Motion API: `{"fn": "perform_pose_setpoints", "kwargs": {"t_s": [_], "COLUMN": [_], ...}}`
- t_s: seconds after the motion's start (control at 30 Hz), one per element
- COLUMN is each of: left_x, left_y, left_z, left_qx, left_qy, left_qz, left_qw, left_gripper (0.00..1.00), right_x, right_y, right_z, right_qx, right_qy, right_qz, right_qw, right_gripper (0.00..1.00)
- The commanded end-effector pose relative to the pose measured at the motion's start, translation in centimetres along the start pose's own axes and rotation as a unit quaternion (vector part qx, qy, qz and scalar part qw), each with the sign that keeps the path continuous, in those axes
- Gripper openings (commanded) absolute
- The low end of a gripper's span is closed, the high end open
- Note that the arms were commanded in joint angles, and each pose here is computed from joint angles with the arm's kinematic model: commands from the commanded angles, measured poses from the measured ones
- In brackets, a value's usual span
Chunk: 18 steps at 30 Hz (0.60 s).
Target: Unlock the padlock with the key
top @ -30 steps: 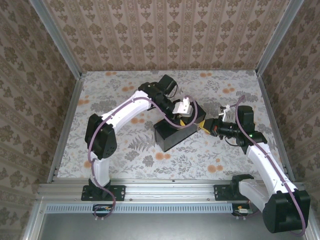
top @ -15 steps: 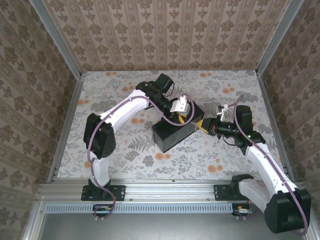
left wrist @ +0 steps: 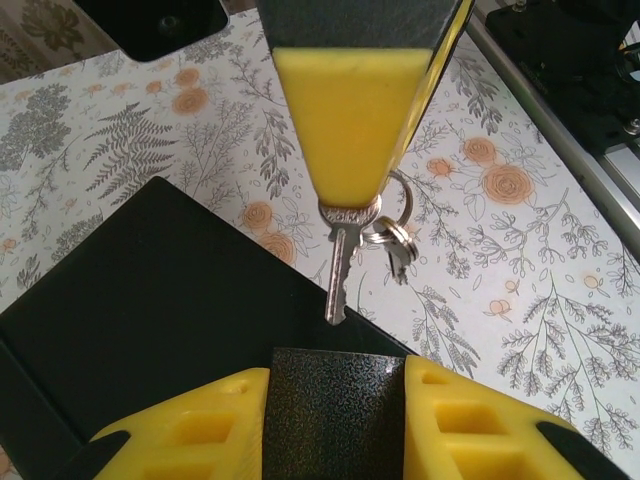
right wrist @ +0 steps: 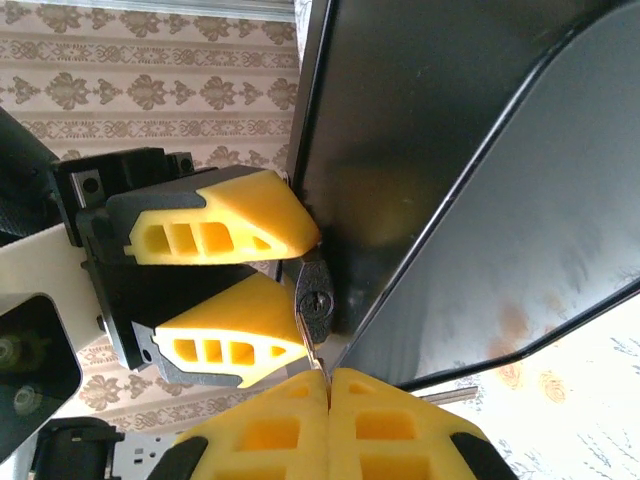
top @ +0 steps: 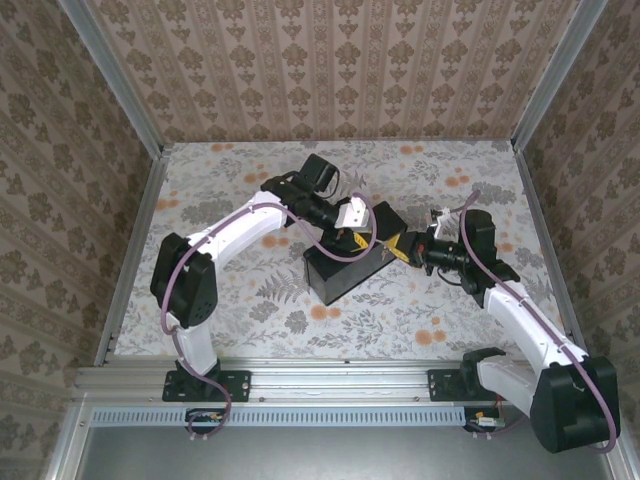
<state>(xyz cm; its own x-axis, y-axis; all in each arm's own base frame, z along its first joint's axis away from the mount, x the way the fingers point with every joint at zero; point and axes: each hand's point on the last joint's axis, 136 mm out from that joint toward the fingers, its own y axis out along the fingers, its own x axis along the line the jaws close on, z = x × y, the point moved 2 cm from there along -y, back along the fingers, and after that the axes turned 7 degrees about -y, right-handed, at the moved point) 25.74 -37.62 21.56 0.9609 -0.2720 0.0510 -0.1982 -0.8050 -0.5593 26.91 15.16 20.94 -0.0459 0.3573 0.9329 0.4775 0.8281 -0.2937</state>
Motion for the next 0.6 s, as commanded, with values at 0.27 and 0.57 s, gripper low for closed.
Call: {"fn": "perform_pose_setpoints", "kwargs": {"t_s": [0.27, 0.57], "left_x": [-0.04, 0.15], "left_y": [-0.75, -0.78], "left_z": [-0.49, -0.12], "left_qx": [-0.024, -0.020], "left_qy": [-0.007, -0.011], "left_qz": [-0.006, -0.010], "left_qw": [1.000, 1.000], "left_gripper": [0.25, 0.25], "right_x": [-0.05, -0.40], "right_y": [0.21, 0.03], "right_z": [-0.35, 0.11], "right_qx": [-0.006, -0.001], "right_qy": [0.007, 0.005], "right_qz": [-0.011, -0.002], "right_qw": [1.000, 1.000], "right_gripper": [0.00, 0.00]}}
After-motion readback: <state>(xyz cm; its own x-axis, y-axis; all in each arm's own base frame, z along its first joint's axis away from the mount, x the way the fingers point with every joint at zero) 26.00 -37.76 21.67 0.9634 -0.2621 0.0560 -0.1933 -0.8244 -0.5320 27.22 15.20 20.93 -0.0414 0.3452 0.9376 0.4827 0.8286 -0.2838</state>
